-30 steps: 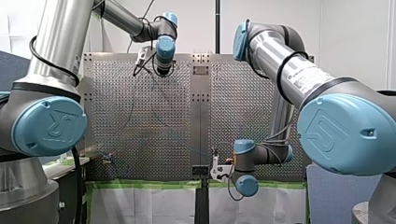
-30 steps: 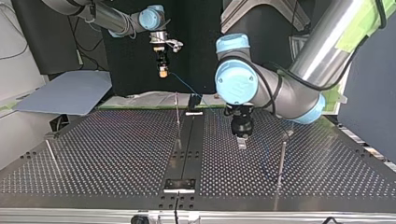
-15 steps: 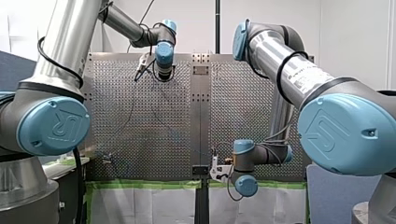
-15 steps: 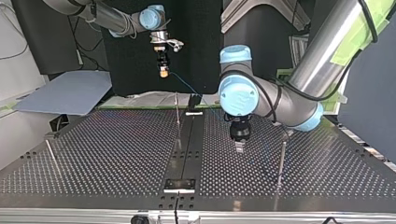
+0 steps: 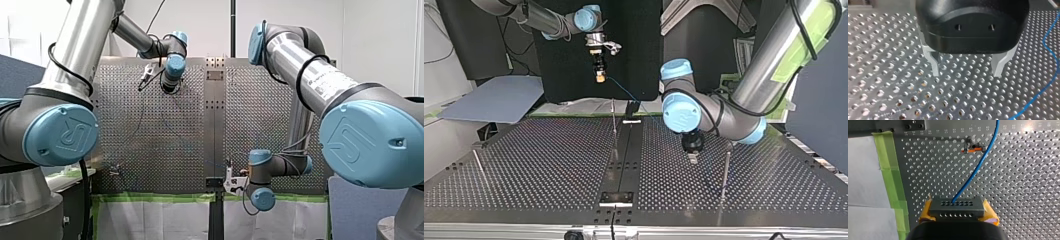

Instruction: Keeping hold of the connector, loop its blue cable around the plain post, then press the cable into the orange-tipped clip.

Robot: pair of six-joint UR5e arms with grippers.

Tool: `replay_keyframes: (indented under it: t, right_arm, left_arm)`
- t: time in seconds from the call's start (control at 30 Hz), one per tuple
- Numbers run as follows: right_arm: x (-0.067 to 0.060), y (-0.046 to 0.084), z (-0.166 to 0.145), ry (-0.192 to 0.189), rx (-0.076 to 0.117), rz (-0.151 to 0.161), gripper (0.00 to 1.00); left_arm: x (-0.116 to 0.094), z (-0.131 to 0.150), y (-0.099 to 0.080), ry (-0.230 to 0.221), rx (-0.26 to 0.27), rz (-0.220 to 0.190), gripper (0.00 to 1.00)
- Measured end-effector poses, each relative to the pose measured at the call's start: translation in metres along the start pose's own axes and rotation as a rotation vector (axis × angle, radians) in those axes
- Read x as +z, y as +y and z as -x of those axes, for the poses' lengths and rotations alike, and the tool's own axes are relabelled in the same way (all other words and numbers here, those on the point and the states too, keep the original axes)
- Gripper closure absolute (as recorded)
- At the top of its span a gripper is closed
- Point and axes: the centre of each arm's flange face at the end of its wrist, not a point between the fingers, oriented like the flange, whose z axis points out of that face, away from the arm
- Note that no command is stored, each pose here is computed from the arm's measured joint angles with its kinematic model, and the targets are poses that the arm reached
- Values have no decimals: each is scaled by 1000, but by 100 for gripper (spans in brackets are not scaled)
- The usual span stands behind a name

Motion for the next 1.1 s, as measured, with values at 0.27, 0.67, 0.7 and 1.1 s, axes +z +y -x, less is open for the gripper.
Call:
replay_keyframes:
  t: [0.27, 0.67, 0.7, 1.1]
  right_arm:
    - [0, 0, 0, -2, -1, -1, 100]
    - [0, -1, 0, 0, -2, -3, 100]
    - [0, -1, 0, 0, -2, -3, 100]
    - [-1, -3, 0, 1, -3, -6, 100]
  left_arm:
    - [5, -7, 5, 21, 25, 61, 0]
    - [13, -34, -17, 63, 95, 45, 0]
    - [15, -38, -21, 72, 104, 44, 0]
    - [33, -71, -39, 131, 144, 82, 0]
